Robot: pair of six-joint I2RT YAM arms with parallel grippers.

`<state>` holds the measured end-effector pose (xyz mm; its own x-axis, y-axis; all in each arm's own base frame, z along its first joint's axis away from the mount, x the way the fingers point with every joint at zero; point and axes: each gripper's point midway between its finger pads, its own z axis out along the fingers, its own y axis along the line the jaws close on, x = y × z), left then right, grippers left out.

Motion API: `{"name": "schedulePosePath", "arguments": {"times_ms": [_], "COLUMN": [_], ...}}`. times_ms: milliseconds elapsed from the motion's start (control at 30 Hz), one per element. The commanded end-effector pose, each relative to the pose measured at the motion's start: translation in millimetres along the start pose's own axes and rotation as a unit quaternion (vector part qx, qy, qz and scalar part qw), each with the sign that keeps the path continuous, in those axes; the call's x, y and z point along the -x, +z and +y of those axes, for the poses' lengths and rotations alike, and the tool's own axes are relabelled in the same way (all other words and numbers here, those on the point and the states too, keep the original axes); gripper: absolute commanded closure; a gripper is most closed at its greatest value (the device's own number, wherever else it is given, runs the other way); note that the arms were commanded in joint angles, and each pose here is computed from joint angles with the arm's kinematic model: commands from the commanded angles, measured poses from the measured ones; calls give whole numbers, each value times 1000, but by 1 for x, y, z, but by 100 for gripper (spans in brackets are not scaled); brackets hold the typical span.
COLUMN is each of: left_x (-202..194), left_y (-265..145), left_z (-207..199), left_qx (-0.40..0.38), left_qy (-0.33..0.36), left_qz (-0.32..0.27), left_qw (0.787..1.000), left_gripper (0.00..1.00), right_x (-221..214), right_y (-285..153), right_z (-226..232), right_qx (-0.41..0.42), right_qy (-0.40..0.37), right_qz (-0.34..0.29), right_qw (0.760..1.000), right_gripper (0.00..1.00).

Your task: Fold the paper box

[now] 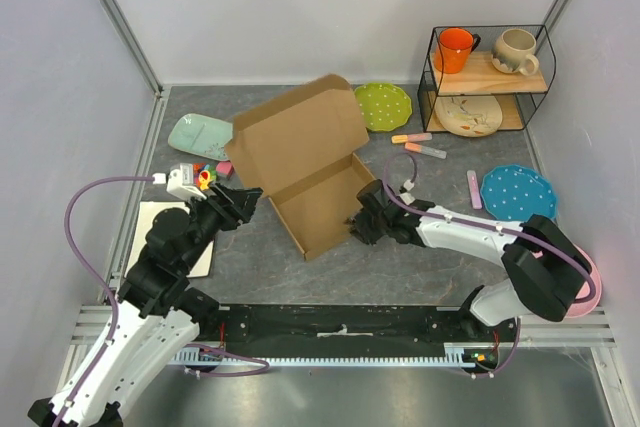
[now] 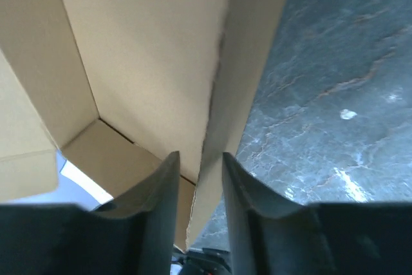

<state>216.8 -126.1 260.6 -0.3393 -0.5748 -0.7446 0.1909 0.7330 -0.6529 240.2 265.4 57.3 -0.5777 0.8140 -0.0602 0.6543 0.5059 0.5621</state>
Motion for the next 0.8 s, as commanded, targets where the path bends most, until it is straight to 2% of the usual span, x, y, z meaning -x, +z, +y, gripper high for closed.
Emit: {"name": "schedulePosePath", "arguments": {"times_ms": [0,67,100,200,233,267,367,433,467,500,533,667,767], "left_x": [5,6,6,6,7,7,5,4,2,2,1,-7,-10], "left_y": [2,2,2,3,2,2,-2,-4,-4,-5,-5,-2,2], "left_z": [-8,-6,-6,-5,-4,-4,0,3,7,9,11,15,15], "left_qx": [-15,-12,-10,-7,-6,-6,-3,-1,4,7,8,13,14], "left_qy": [-11,-4,-2,6,11,12,21,25,26,26,25,25,26], "left_qz": [-7,-9,-10,-10,-10,-10,-10,-11,-11,-15,-15,-3,2], "left_qw": [1000,1000,1000,1000,1000,1000,1000,1000,1000,1000,1000,1000,1000], "left_gripper": [33,33,33,33,33,33,33,33,32,32,32,32,32], "right_x": [7,13,14,23,27,34,84,138,160,180,218,282,298], "right_y": [-11,-23,-25,-43,-51,-62,-103,-130,-136,-139,-140,-116,-86], "right_z": [51,55,53,54,57,57,69,71,66,62,50,6,10], "right_qx": [74,71,66,50,53,53,66,50,22,3,-40,-145,-147], "right_qy": [18,-12,-55,-140,-202,-224,-300,-288,-311,-305,-280,-253,-271], "right_qz": [-35,-52,-58,-75,-85,-97,-216,-306,-326,-338,-362,-355,-329], "right_qw": [996,996,995,986,974,968,927,906,892,890,888,888,892], "right_gripper": [45,36,28,23,23,23,23,23,23,24,24,26,29]}}
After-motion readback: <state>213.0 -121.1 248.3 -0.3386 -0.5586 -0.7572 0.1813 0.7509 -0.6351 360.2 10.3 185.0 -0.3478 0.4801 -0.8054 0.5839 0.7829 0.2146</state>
